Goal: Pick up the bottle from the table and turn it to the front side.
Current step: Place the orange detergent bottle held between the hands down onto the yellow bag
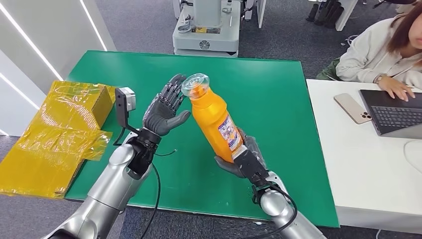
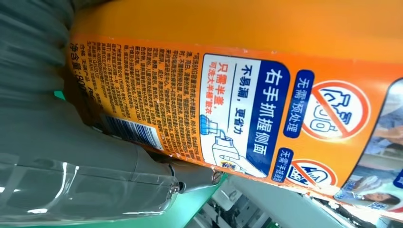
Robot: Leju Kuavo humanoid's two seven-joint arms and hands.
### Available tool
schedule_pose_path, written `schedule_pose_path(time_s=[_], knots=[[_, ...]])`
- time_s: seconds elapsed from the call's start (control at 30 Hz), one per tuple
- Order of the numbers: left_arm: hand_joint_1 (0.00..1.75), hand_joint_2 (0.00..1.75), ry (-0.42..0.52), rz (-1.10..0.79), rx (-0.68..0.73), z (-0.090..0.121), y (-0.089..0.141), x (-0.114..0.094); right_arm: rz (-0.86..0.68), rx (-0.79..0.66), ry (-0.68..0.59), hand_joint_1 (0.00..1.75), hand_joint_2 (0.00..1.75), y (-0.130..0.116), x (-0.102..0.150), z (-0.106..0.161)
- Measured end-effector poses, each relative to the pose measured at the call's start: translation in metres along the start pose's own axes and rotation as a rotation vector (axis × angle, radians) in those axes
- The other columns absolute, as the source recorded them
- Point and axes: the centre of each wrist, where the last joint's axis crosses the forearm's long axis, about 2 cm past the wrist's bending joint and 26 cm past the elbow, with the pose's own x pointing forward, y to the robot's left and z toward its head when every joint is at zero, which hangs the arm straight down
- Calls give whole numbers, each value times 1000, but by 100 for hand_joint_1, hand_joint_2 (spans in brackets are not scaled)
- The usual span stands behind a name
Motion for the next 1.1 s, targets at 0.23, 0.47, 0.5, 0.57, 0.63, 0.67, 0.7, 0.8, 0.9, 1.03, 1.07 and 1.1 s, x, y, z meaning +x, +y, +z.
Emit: schedule_pose_path(time_s=[0.23,0.47,0.5,0.57,0.63,0.67,0.7,0.8,0.9,1.03,1.07,1.1], knots=[[0,175,-3,16,-81,-6,-12,0,32,10,-10,175,175,-3,0,-18],[0,175,-19,15,-129,-21,-21,9,50,1,-14,175,175,-1,4,-37],[0,175,-20,15,-134,-23,-22,9,51,1,-12,175,175,-1,4,-38],[0,175,-19,14,-141,-24,-24,10,54,-1,-6,175,175,-2,3,-39],[0,175,-17,14,-143,-24,-24,9,56,-4,4,175,175,-3,1,-38],[0,175,-16,14,-143,-24,-24,9,57,-7,10,175,175,-3,0,-38],[0,175,-16,14,-143,-24,-24,9,58,-8,15,175,175,-4,-2,-38],[0,175,-16,13,-142,-25,-24,9,72,3,27,175,175,-7,-4,-39],[0,175,-20,5,-149,-27,-26,11,90,33,39,175,175,-5,-4,-45],[0,175,-18,-14,-156,-32,-31,13,116,58,66,175,175,0,0,-54],[0,175,-15,-18,-158,-33,-32,14,121,62,71,175,175,1,1,-56],[0,175,-14,-22,-161,-34,-33,14,124,65,76,175,175,1,2,-58]])
